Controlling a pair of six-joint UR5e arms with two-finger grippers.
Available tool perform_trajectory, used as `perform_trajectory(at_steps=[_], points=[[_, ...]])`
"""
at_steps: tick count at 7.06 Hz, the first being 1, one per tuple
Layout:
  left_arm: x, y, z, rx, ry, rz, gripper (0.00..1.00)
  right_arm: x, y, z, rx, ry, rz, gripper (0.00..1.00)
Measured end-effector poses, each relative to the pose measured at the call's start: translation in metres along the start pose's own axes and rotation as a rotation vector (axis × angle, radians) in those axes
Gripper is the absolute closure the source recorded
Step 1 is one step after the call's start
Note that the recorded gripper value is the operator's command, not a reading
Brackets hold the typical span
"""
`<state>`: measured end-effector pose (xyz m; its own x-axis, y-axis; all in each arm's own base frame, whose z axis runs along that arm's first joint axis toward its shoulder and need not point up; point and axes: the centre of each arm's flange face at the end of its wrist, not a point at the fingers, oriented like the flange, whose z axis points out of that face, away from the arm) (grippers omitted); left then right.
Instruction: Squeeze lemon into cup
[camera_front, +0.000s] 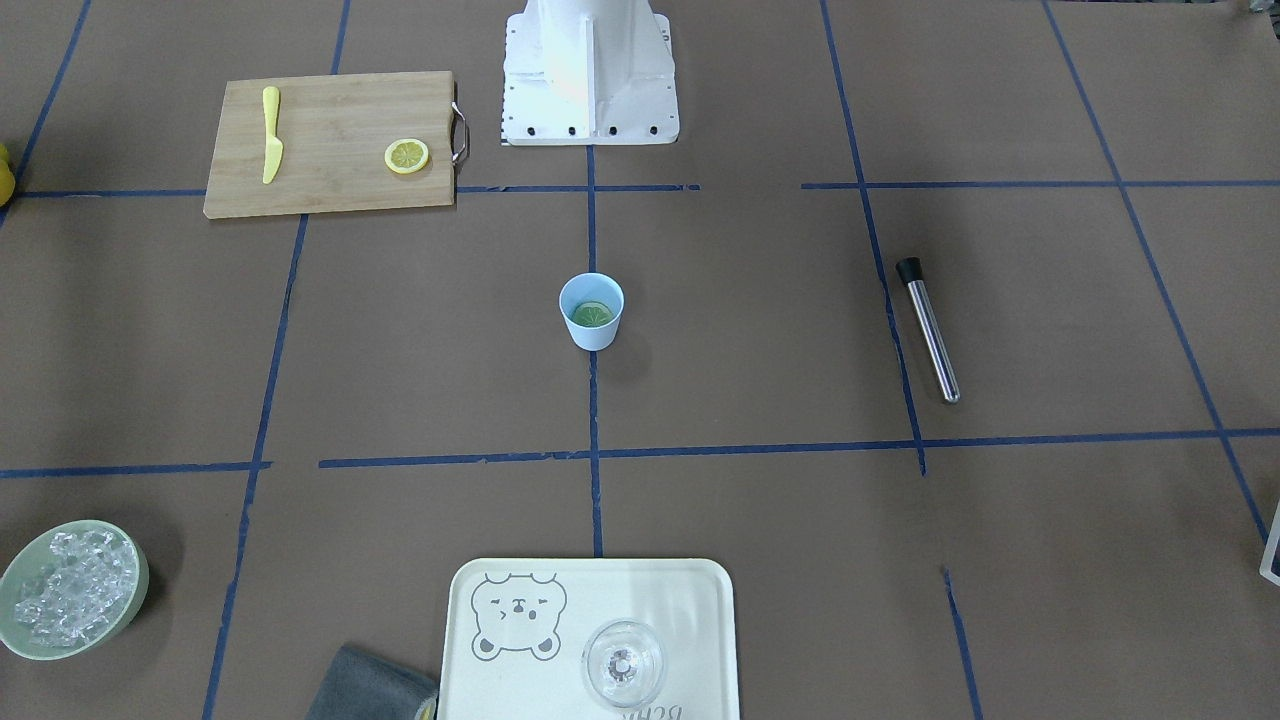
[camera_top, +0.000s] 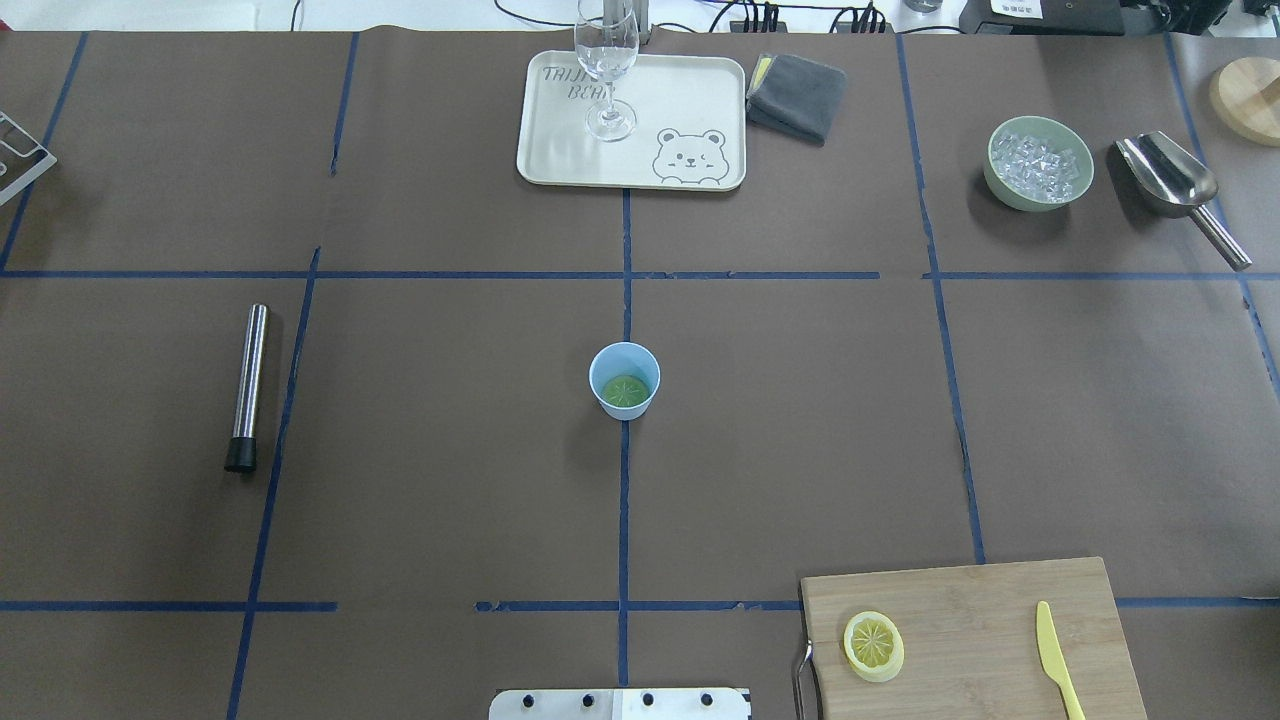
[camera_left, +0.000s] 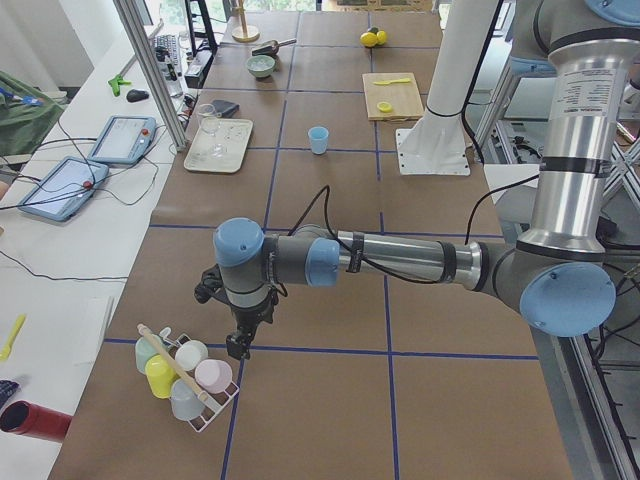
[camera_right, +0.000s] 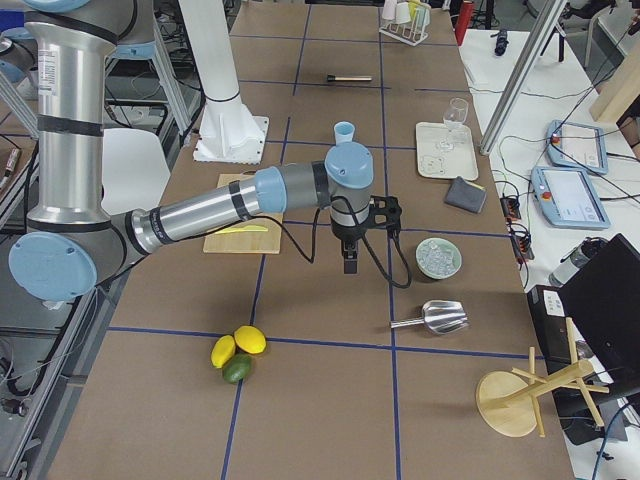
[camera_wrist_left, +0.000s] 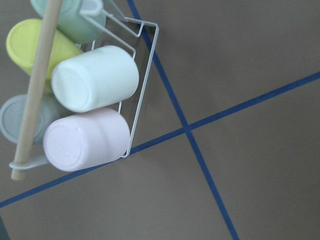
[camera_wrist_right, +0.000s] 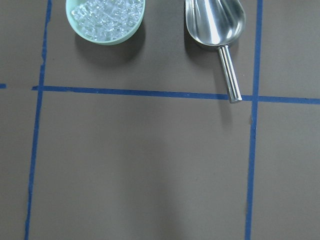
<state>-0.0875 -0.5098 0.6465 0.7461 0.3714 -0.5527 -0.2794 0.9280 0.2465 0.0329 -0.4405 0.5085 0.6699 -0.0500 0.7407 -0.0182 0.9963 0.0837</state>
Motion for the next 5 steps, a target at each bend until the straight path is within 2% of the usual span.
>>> perform_trajectory(at_steps=[2,5], points=[[-0.014,0.027,0.018,-0.017,0.009,-0.024,0.0,0.031,0.004,0.016,-0.03,0.011,0.024,0.0],[-0.01,0.031,0.017,-0.013,0.037,-0.059,0.0,0.073,-0.003,0.053,-0.076,0.013,0.069,0.0]])
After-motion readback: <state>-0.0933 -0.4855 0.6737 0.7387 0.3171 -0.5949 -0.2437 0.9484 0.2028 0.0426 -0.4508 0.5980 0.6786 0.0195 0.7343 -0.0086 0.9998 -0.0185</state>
